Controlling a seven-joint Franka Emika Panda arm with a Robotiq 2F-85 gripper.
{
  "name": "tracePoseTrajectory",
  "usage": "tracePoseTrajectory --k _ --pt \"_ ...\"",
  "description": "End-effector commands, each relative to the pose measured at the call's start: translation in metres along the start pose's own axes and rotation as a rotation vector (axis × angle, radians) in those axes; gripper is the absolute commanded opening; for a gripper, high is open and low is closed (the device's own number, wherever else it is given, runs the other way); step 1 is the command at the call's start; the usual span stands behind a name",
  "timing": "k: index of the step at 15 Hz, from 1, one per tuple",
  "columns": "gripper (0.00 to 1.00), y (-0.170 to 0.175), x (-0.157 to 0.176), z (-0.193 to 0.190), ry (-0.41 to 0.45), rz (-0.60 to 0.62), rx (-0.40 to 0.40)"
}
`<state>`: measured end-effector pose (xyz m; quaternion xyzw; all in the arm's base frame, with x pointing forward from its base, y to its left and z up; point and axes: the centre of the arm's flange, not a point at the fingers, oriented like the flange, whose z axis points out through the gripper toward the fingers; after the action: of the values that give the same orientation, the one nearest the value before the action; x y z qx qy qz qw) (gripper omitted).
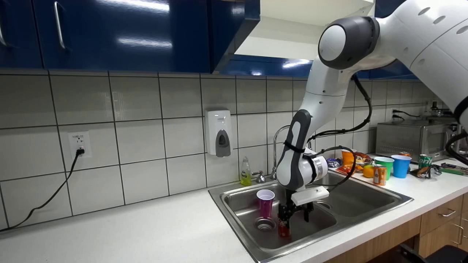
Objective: Put the Coca Cola can inside the open cabinet
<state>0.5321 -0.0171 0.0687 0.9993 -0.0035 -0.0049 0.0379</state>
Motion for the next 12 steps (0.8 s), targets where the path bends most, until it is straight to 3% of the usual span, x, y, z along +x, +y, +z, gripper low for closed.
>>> tracePoseTrajectory --k 1,12 --pt "1.0 -0.0005 0.0032 0.0034 0.031 0.043 -0.001" --pt "1.0 0.0001 0.008 0.0088 0.084 0.044 -0.01"
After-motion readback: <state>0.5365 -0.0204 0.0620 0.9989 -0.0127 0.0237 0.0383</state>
